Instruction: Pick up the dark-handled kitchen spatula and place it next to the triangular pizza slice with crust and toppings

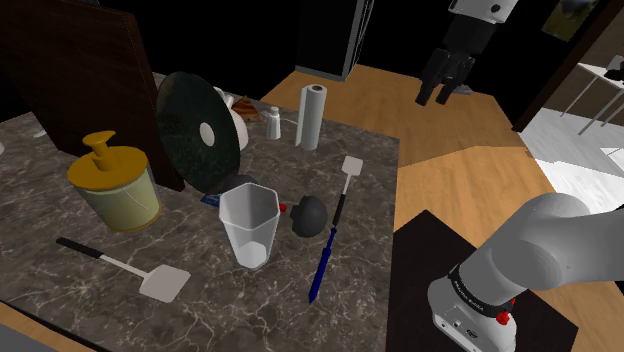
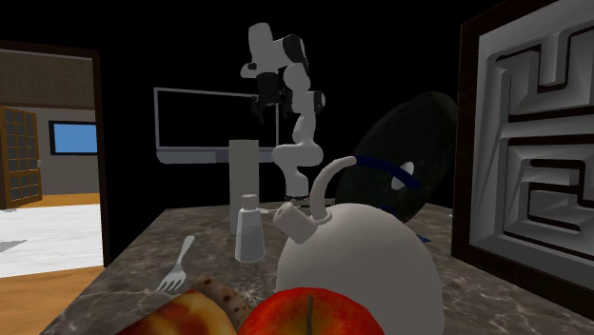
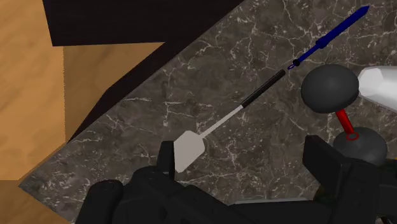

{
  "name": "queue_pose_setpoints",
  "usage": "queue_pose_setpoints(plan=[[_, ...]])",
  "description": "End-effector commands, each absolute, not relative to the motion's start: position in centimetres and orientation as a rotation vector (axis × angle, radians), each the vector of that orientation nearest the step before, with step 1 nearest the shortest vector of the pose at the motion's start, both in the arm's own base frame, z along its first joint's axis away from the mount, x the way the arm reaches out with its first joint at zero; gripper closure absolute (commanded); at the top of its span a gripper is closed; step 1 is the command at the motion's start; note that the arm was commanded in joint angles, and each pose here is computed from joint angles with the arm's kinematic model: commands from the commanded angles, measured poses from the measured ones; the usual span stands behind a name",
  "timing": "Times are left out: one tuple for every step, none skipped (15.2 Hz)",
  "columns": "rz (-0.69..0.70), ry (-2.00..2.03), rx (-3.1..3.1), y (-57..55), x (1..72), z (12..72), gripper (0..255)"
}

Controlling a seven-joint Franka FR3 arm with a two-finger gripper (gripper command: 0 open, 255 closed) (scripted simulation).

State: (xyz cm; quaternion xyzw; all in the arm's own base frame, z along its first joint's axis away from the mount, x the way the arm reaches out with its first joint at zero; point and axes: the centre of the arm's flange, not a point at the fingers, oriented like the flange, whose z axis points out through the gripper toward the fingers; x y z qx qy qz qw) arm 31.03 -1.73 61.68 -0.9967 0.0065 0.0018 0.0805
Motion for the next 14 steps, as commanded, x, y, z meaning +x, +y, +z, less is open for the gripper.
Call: queue_pose_setpoints(plan=[[0.005,0.02,-2.98,-1.7,31.0,61.7,0],[0.01,0.089,-2.985,-1.0,31.3,60.6,0],[0.014,0.159,-2.988,-0.2,31.5,59.5,0],[0.018,0.228,-2.989,0.5,31.8,58.4,0],[0.022,0.298,-2.989,1.2,32.2,57.3,0],[0.027,0.368,-2.987,1.8,32.5,56.1,0],[0.031,0.438,-2.984,2.5,32.9,55.0,0],[0.035,0.508,-2.979,3.1,33.3,53.9,0],[0.039,0.578,-2.972,3.7,33.7,52.7,0],[0.044,0.648,-2.964,4.3,34.1,51.6,0],[0.048,0.718,-2.954,4.8,34.6,50.5,0],[0.052,0.788,-2.943,5.4,35.1,49.3,0],[0.056,0.858,-2.93,5.8,35.5,48.1,0],[0.06,0.928,-2.916,6.3,36.0,47.0,0]])
